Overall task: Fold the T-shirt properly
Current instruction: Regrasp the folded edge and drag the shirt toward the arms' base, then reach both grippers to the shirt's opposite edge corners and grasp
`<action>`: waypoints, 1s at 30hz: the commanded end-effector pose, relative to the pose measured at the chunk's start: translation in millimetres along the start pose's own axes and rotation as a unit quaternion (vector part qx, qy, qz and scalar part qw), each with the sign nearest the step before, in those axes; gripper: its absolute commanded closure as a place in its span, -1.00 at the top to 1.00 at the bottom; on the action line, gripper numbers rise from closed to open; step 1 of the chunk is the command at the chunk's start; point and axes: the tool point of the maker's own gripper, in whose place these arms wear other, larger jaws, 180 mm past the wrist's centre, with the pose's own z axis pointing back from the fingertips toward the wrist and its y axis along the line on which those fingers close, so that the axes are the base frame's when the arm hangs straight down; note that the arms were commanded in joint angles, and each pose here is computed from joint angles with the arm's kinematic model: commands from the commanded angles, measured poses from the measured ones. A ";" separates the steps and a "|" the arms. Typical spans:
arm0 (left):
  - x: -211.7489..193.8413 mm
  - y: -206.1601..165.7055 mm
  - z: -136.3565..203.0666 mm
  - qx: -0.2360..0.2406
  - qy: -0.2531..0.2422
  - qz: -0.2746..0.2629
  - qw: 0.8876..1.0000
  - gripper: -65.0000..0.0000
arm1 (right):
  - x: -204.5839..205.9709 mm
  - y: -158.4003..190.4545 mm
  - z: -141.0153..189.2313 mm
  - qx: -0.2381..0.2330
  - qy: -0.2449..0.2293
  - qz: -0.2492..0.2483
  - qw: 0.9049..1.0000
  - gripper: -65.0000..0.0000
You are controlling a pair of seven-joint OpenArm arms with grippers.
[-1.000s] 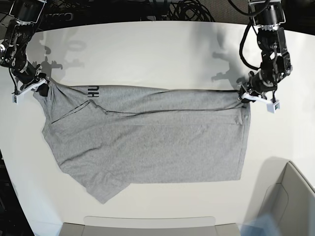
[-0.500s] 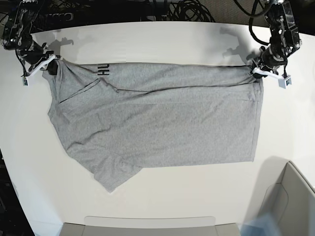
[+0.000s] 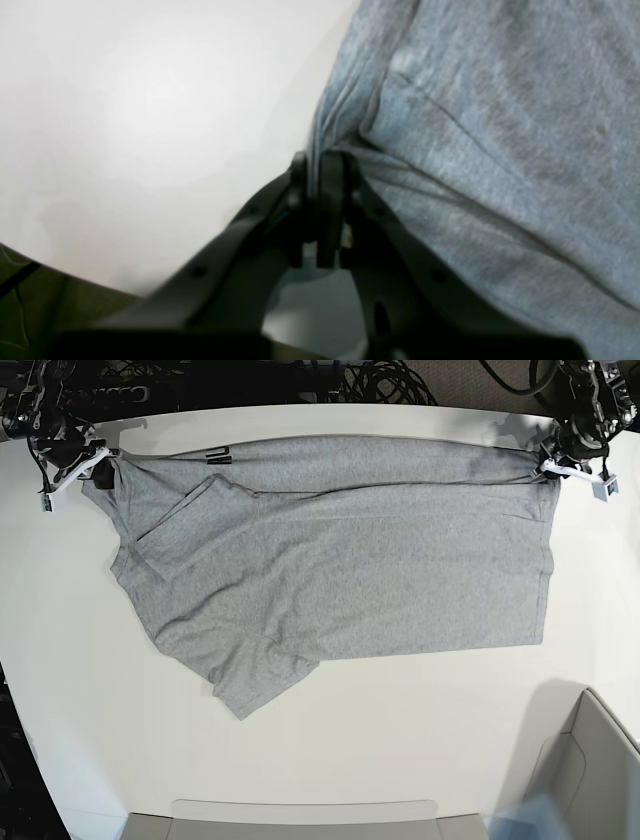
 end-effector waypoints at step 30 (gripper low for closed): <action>69.2 -22.3 68.9 0.005 -0.130 -0.060 0.990 -0.37 | 64.7 36.1 49.3 -0.007 -0.101 0.104 0.989 -0.33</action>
